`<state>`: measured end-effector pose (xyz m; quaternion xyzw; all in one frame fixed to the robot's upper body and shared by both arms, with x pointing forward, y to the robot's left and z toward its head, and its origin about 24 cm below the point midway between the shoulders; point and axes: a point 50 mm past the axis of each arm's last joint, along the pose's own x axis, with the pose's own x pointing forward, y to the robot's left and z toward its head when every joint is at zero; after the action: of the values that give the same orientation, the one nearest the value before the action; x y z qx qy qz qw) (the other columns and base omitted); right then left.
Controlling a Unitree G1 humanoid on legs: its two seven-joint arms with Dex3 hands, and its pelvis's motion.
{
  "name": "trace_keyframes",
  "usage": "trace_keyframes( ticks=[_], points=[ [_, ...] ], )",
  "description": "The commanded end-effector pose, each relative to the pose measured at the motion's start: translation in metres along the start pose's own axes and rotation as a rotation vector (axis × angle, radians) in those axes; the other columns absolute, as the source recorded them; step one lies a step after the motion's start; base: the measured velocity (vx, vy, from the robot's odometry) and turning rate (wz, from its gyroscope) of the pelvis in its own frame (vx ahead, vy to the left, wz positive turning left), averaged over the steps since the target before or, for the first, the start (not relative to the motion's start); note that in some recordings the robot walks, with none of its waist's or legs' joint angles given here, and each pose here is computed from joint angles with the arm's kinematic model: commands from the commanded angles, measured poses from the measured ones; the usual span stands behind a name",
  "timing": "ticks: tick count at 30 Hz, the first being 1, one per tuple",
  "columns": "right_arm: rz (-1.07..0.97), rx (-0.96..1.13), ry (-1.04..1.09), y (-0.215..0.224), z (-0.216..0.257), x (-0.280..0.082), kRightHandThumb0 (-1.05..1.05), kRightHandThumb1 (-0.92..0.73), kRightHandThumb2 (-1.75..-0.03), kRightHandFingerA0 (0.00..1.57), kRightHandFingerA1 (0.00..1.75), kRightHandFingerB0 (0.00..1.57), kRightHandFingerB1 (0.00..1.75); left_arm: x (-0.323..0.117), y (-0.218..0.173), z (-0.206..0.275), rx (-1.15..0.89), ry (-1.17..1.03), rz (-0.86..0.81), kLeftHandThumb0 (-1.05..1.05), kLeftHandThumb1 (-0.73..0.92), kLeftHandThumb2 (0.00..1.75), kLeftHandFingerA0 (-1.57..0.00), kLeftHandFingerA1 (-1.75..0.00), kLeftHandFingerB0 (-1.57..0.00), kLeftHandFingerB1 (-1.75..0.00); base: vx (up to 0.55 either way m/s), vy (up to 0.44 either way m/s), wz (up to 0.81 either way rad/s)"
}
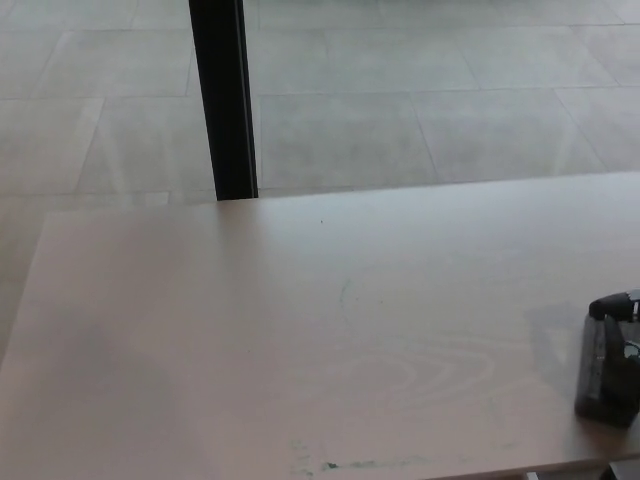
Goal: The robot uses its right hand to hold the eraser kept in the middle of the desk and use it to wipe the desk by swiping its surface twice
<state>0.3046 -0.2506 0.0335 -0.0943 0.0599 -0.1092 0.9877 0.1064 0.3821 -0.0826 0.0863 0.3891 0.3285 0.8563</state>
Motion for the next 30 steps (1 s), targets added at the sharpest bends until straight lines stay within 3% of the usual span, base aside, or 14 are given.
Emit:
trace_keyframes(
  ticks=[1,2,5,8,10,12,13,15,20,21,24,25,26,30],
  points=[
    [0.214,0.005,0.115,0.005,-0.008,0.0,-0.69,-0.64,-0.99,1.0,1.05,0.23,0.49,0.0,0.007,0.002,0.02,-0.004,0.02,-0.54,0.61,1.02,-0.76,-0.81,-0.53,-0.67,0.0,0.0,0.0],
    [0.246,-0.019,0.091,0.003,-0.001,0.003,-0.68,-0.78,-0.64,0.96,0.8,0.24,0.3,0.0,0.007,0.002,0.017,-0.006,0.018,-0.54,0.62,1.02,-0.75,-0.81,-0.55,-0.68,0.0,0.0,0.0],
    [0.28,-0.014,0.061,-0.002,0.013,0.007,-0.72,-0.63,-0.94,0.83,0.67,0.11,0.42,0.0,0.009,0.0,0.008,0.003,0.019,-0.54,0.78,0.63,-0.72,-0.73,-0.62,-0.62,0.0,0.0,0.0],
    [0.296,-0.016,0.033,-0.009,0.025,0.008,-0.71,-0.8,-0.65,0.72,0.51,0.16,0.26,-0.001,0.01,-0.002,0.032,0.009,0.029,-0.56,0.62,1.02,-0.77,-0.83,-0.59,-0.7,0.0,0.0,0.0],
    [0.296,-0.039,0.015,-0.018,0.033,0.009,-0.75,-0.8,-0.64,0.65,0.49,0.16,0.27,-0.002,0.01,-0.003,0.008,0.006,0.036,-0.54,0.77,0.62,-0.76,-0.83,-0.64,-0.66,0.0,0.0,0.0],
    [0.289,-0.077,-0.003,-0.035,0.047,0.012,-0.87,-0.67,-0.99,0.52,0.58,0.1,0.39,-0.002,0.011,-0.004,0.032,0.01,0.042,-0.59,0.61,1.01,-0.8,-0.84,-0.58,-0.68,0.0,0.0,0.0],
    [0.277,-0.096,-0.014,-0.041,0.051,0.013,-0.81,-0.79,-0.64,0.58,0.46,0.16,0.27,-0.002,0.011,-0.004,0.031,0.009,0.039,-0.56,0.61,1.02,-0.79,-0.82,-0.54,-0.67,0.0,0.0,0.0],
    [0.257,-0.089,-0.028,-0.051,0.058,0.013,-0.8,-0.79,-0.64,0.63,0.47,0.19,0.28,-0.002,0.012,-0.005,0.043,0.008,0.033,-0.56,0.8,0.64,-0.69,-0.67,-0.57,-0.58,0.0,0.0,0.0],
    [0.189,-0.051,-0.06,-0.086,0.076,0.007,-0.8,-0.81,-0.65,0.68,0.48,0.25,0.3,-0.003,0.017,-0.007,0.055,0.013,0.04,-0.55,0.79,0.63,-0.73,-0.71,-0.65,-0.61,0.0,0.0,0.0],
    [0.151,-0.01,-0.066,-0.104,0.082,0.0,-0.8,-0.67,-1.01,0.61,0.61,0.25,0.46,-0.004,0.018,-0.008,0.053,0.013,0.041,-0.55,0.63,1.02,-0.76,-0.81,-0.61,-0.71,0.0,0.0,0.0],
    [0.082,0.114,-0.082,-0.137,0.093,-0.014,-0.74,-0.64,-1.0,0.65,0.63,0.37,0.51,-0.005,0.02,-0.009,0.038,0.007,0.038,-0.53,0.8,0.63,-0.74,-0.77,-0.67,-0.7,0.0,0.0,0.0],
    [0.057,0.16,-0.107,-0.148,0.097,-0.02,-0.74,-0.65,-1.01,0.68,0.65,0.4,0.53,-0.005,0.022,-0.01,0.038,0.015,0.04,-0.54,0.63,1.03,-0.73,-0.81,-0.59,-0.71,0.0,0.0,0.0],
    [0.031,0.192,-0.116,-0.155,0.1,-0.024,-0.74,-0.64,-1.02,0.72,0.65,0.44,0.55,-0.005,0.022,-0.01,0.048,0.015,0.041,-0.54,0.8,0.63,-0.72,-0.7,-0.59,-0.6,0.0,0.0,0.0],
    [-0.047,0.234,-0.188,-0.193,0.107,-0.047,-0.78,-0.81,-0.65,0.85,0.6,0.55,0.45,-0.005,0.023,-0.01,0.064,0.015,0.045,-0.54,0.8,0.64,-0.7,-0.67,-0.6,-0.6,0.0,0.0,0.0]
  ],
)
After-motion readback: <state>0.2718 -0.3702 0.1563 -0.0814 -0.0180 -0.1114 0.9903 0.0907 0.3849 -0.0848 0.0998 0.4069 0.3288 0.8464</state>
